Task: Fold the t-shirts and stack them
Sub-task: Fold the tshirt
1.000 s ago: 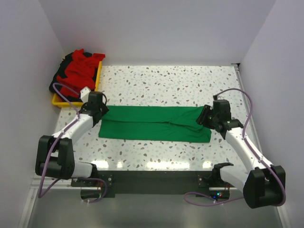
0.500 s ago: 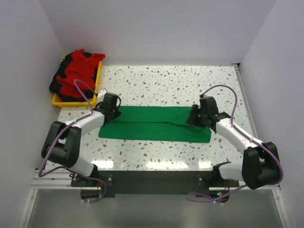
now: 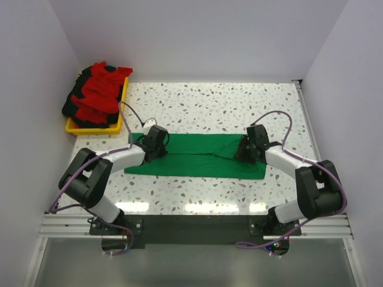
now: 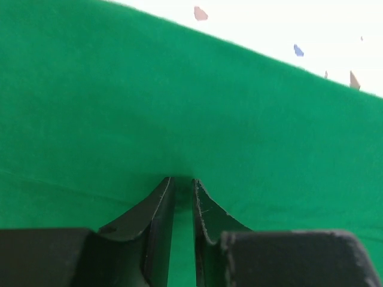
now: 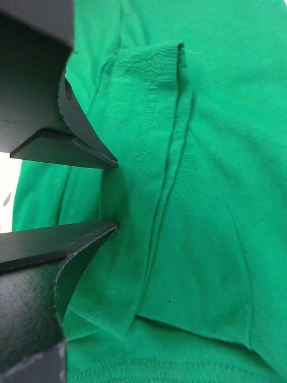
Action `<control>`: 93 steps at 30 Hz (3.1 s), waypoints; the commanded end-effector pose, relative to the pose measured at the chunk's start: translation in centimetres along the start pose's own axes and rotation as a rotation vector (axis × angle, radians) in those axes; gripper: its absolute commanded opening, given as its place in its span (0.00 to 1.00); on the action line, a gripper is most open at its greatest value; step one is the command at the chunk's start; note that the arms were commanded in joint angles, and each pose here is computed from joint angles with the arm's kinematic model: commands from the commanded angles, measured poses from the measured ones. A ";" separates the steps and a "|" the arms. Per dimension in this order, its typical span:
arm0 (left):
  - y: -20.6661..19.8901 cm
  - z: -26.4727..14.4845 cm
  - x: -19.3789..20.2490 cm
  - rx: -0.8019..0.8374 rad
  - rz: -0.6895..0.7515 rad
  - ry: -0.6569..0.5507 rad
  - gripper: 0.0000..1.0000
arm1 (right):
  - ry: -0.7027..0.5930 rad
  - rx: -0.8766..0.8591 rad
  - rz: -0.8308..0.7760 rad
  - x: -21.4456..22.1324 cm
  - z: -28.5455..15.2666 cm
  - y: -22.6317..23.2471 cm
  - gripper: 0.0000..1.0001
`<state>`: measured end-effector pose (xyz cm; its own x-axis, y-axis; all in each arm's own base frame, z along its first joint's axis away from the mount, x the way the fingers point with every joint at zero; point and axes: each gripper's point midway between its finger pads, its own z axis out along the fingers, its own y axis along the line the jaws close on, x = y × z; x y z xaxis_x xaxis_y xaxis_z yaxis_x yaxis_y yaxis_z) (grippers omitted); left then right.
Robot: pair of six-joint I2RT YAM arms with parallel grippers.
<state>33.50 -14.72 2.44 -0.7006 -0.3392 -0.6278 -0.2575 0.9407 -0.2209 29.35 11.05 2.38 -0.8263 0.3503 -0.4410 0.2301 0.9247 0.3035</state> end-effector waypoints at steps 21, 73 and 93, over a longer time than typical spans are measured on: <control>1.5 -4.6 9.9 -0.050 0.096 0.104 0.18 | 0.049 0.134 -0.058 -8.8 8.3 1.7 0.45; -9.7 -11.1 6.8 0.329 0.103 0.051 0.25 | -0.074 0.155 -0.419 -13.6 7.5 13.4 0.56; -9.0 -10.4 7.8 0.321 0.107 0.070 0.25 | -0.137 0.272 -0.384 -13.3 6.9 11.5 0.16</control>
<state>23.25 -25.96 7.03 -0.7700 -0.2306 -0.5949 0.0173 0.9245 -0.3809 46.16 18.85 2.64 -0.8527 -0.0647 -0.5184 0.0036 0.9916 -0.1296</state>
